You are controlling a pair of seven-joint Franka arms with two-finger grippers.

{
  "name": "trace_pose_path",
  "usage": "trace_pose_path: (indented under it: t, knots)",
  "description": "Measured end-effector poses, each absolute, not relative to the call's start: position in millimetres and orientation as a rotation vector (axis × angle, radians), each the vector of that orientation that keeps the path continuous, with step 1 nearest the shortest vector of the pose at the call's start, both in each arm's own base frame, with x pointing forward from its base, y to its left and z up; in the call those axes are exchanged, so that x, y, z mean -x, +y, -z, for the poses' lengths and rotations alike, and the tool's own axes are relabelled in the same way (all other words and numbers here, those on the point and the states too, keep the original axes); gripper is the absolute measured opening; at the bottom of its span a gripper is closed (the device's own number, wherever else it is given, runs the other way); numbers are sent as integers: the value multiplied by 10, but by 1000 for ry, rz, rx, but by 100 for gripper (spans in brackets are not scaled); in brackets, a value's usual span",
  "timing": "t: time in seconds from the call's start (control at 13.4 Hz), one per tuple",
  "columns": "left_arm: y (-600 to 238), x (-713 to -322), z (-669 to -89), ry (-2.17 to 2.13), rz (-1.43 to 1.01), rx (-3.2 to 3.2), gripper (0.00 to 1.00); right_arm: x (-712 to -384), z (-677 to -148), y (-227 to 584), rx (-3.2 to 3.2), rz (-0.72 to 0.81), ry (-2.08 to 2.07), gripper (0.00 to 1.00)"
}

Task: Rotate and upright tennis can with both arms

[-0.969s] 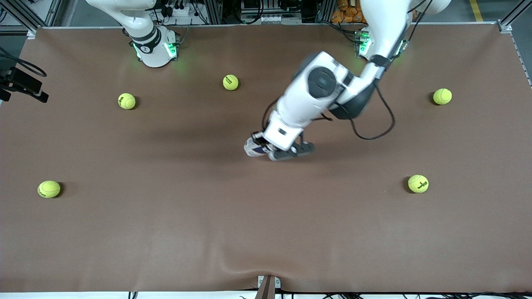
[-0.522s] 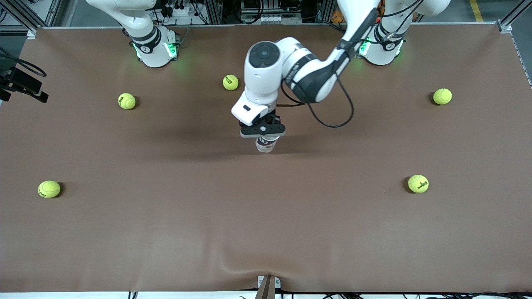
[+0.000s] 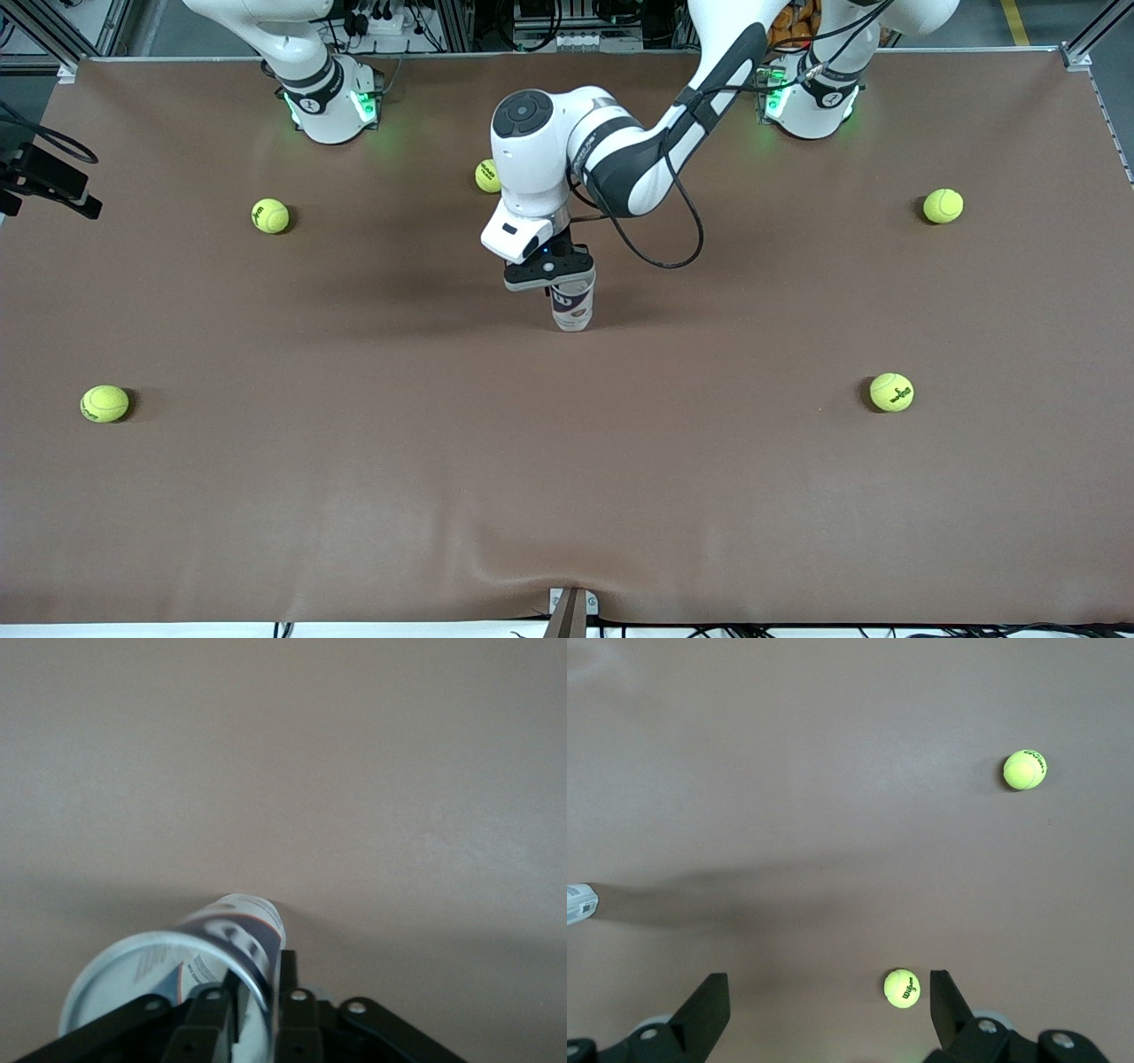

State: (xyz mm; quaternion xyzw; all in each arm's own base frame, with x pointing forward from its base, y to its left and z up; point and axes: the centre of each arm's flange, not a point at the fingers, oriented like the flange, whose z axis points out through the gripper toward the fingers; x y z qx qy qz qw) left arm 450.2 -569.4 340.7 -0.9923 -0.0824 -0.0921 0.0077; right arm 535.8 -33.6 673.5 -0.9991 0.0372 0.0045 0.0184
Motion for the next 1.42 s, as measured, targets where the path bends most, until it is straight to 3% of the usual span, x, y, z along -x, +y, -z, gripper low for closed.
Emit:
trace_pose_path:
  t: [0.3, 0.6, 0.89, 1.19, 1.42]
  knots:
    - [-5695, -4538, -3553, -270, 314, 3118, 64, -5358, -6735, -336, 3103, -14, 116, 100]
    - [-5519, -4529, -4221, -318, 340, 3089, 100, -5358, -6736, -338, 3103, -13, 116, 100]
    - [-5044, -4489, -5247, -455, 338, 3079, 100, -5358, -6737, -336, 3103, -13, 116, 100]
    - [-4114, -4978, -5880, -720, 305, 3093, 100, -5357, -6738, -336, 3103, -13, 115, 100]
    - [-3383, -5199, -6084, -546, 220, 3056, 100, -5357, -6739, -344, 3103, -13, 118, 100]
